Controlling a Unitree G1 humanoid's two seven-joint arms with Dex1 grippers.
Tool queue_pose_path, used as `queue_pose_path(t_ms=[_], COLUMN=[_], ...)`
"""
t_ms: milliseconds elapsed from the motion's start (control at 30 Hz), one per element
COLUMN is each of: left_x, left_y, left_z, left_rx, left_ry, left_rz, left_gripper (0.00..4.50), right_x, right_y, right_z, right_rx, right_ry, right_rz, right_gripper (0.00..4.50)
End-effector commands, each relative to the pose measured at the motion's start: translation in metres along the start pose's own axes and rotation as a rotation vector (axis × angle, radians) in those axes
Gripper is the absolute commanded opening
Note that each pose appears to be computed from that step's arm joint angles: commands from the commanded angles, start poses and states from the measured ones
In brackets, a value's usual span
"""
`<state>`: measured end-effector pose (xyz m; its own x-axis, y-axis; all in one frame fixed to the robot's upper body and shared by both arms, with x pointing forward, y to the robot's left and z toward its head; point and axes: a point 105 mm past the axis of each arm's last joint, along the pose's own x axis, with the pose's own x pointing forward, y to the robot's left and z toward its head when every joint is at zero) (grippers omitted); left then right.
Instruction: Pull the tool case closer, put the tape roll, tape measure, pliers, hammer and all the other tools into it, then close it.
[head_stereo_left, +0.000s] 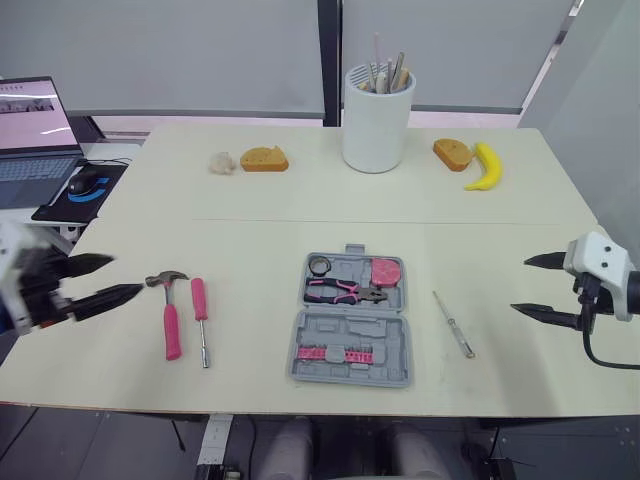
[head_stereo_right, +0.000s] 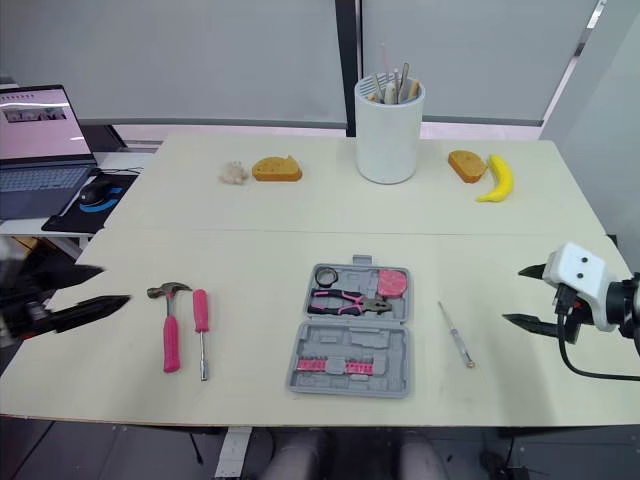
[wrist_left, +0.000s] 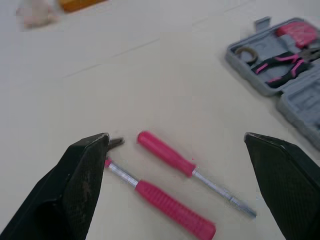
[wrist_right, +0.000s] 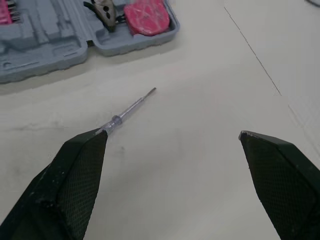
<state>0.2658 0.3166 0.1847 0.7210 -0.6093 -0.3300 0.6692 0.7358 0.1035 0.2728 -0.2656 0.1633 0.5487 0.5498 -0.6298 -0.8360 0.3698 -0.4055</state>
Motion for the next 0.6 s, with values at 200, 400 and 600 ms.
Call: queue_pose_path(t_ms=[200,400,600], left_x=[0.089,0.107,0.108], left_y=[-0.129,-0.181,-0.196], left_z=[0.064,0.060,0.037], left_rx=[0.138,0.191,0.194], left_ry=[-0.173,-0.166,-0.120], left_rz=[-0.506,-0.715,-0.802], left_gripper=[4.50,4.50,4.50], right_x=[0.023,0.057,0.084], right_y=[0.007,0.031,0.046], right_z=[0.017,0.020,0.017], right_rx=[-0.476,-0.916,-1.181], right_ry=[0.093,0.060,0.018], right_rz=[0.177,0.355,0.495], right_gripper=[4.47,4.47,4.47])
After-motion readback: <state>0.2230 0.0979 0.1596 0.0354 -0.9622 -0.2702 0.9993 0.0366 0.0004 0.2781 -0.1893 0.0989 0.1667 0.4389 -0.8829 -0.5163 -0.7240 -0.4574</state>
